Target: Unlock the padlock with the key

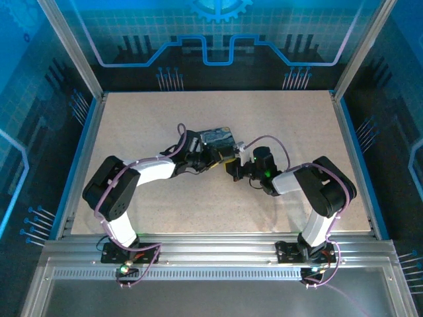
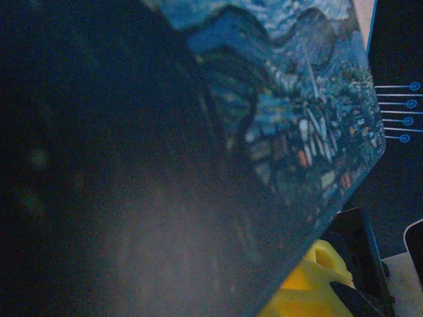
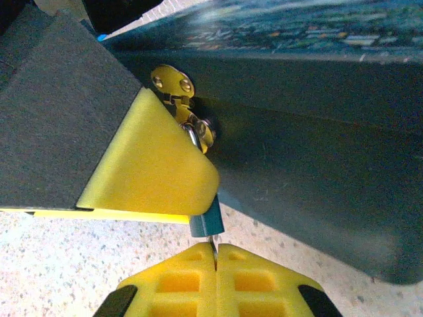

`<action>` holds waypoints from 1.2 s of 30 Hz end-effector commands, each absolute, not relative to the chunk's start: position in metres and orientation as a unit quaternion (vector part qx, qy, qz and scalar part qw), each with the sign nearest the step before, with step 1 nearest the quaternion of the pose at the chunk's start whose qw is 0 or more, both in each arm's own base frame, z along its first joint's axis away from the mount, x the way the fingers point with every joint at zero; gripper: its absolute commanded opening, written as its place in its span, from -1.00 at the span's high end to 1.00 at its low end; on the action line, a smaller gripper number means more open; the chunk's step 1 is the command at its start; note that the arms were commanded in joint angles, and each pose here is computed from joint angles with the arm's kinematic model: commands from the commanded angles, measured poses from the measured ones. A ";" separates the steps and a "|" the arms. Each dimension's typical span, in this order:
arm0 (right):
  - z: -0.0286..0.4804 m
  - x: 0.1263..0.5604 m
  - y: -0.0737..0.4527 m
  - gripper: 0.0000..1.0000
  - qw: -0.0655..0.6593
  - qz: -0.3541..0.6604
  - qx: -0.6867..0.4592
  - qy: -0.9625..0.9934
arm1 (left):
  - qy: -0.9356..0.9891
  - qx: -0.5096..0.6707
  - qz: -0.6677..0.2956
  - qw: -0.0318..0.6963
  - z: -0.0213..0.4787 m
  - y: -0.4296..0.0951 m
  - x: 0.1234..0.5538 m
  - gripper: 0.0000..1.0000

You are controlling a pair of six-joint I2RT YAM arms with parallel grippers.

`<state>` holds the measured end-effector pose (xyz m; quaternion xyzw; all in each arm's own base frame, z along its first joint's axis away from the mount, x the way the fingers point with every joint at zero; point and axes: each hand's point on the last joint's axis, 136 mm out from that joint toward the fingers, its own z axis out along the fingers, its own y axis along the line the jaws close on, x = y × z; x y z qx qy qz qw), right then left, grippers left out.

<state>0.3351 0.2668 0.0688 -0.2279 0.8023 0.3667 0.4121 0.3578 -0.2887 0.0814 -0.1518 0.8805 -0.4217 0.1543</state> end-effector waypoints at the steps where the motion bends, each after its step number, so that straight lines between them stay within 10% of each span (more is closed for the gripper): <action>1: 0.092 0.341 0.275 1.00 0.446 0.389 -0.233 0.772 | 0.887 -0.136 -0.430 0.102 0.061 -0.305 0.334 0.49; 15: 0.056 0.325 0.264 1.00 0.375 0.360 -0.220 0.826 | 0.883 -0.138 -0.431 0.123 0.077 -0.290 0.330 -0.11; 36: 0.062 0.293 0.277 1.00 0.272 0.385 -0.181 0.863 | 0.831 -0.234 -0.448 0.230 0.101 -0.229 0.315 -0.35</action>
